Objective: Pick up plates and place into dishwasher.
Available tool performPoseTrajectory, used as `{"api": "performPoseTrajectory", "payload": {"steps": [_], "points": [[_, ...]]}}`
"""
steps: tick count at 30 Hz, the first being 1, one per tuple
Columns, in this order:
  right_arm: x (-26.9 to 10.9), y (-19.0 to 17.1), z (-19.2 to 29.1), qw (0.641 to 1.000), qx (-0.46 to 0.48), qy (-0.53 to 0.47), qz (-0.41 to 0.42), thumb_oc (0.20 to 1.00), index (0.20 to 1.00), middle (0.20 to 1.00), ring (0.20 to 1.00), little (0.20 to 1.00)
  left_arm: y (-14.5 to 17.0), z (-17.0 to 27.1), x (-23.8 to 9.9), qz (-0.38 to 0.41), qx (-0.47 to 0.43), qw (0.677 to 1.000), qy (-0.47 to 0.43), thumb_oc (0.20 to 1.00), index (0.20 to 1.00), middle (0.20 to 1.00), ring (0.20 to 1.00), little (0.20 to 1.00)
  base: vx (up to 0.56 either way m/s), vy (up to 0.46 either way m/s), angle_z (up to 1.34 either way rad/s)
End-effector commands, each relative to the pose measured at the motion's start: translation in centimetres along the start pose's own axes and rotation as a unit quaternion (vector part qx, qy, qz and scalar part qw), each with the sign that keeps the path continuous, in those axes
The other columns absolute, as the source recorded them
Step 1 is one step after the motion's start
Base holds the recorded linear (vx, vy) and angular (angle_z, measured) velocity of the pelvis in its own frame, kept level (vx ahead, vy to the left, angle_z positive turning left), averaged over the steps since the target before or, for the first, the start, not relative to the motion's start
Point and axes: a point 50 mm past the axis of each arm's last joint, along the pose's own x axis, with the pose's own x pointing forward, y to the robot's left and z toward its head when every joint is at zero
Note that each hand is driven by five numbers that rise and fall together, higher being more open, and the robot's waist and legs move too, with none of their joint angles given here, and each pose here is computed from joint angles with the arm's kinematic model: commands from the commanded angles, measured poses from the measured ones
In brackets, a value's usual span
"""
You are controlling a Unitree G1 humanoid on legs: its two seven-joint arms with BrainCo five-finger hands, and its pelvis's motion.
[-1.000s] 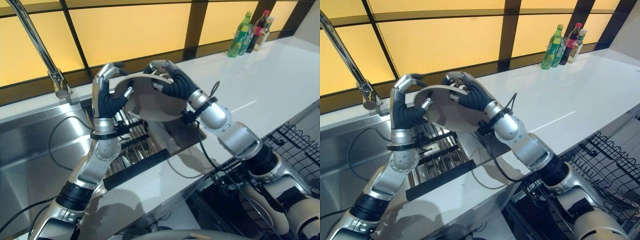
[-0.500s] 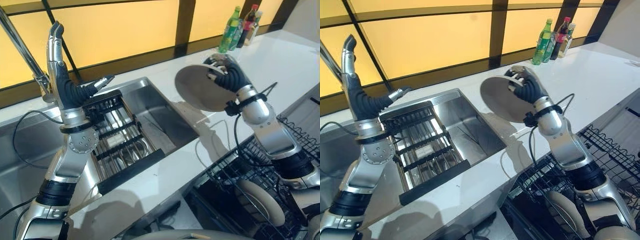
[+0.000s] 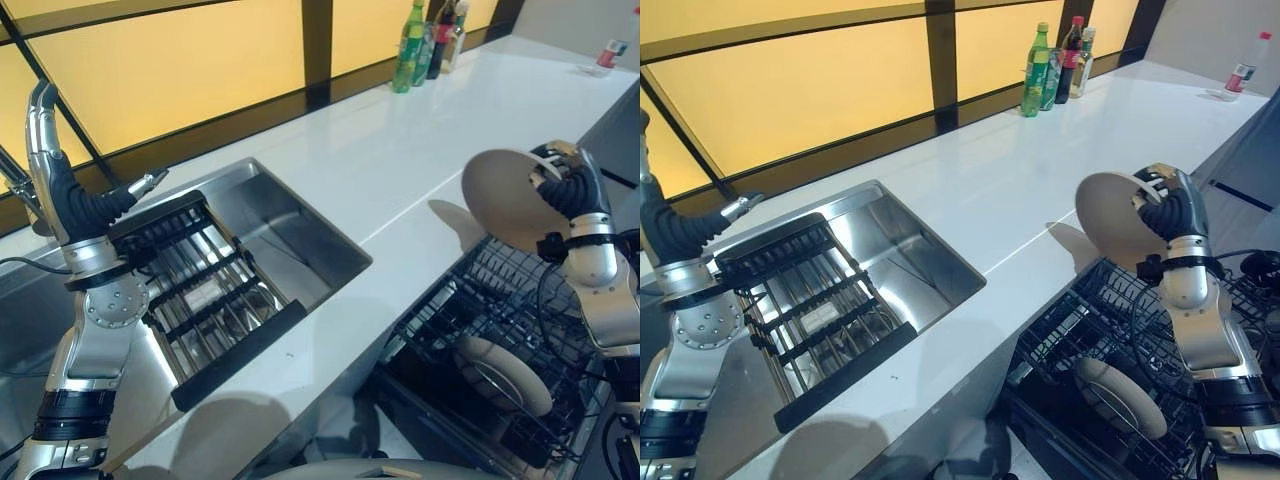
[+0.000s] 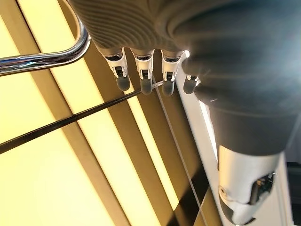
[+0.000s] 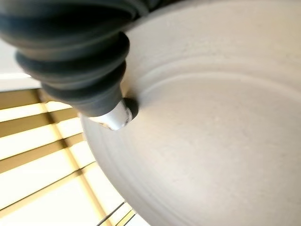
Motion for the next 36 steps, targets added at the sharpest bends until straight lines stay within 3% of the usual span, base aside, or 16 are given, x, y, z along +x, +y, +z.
{"api": "performPoseTrajectory", "payload": {"steps": [1,10,15,21,29,36], "points": [[-0.5,0.0,-1.4,0.999,-0.049,-0.002,-0.003,0.2,0.2,0.2,0.2,0.2,1.8,-0.7,0.9,-0.016,0.045,0.998,-0.029,1.0,1.0,1.0,1.0,1.0,0.09,0.097,-0.22],[-2.2,0.2,-5.1,0.996,-0.061,0.063,-0.002,0.2,0.2,0.2,0.2,0.2,2.9,-1.5,0.9,-0.04,0.059,0.997,-0.012,1.0,1.0,1.0,1.0,1.0,0.07,-0.013,-0.07],[-0.6,0.9,-5.4,0.995,-0.051,0.084,-0.03,0.2,0.2,0.2,0.2,0.2,1.9,-0.9,3.9,-0.029,0.064,0.997,-0.03,1.0,1.0,1.0,1.0,1.0,-0.06,-0.325,0.01],[-0.3,0.1,-5.7,0.993,-0.051,0.098,-0.05,0.2,0.2,0.2,0.2,0.2,1.9,-0.7,4.3,-0.019,0.079,0.996,-0.031,1.0,1.0,1.0,1.0,1.0,-0.04,-0.292,0.18],[3.0,-2.4,-3.0,0.989,-0.086,0.042,-0.117,0.2,0.2,0.2,0.2,0.2,1.8,0.6,6.5,0.032,0.069,0.995,-0.058,1.0,1.0,1.0,1.0,1.0,-0.16,-0.19,0.05],[4.5,-4.7,-1.7,0.98,-0.121,0.007,-0.16,0.2,0.2,0.2,0.2,0.2,1.2,0.5,5.6,0.058,0.067,0.994,-0.057,1.0,1.0,1.0,1.0,1.0,-0.05,-0.089,0.08]]}}
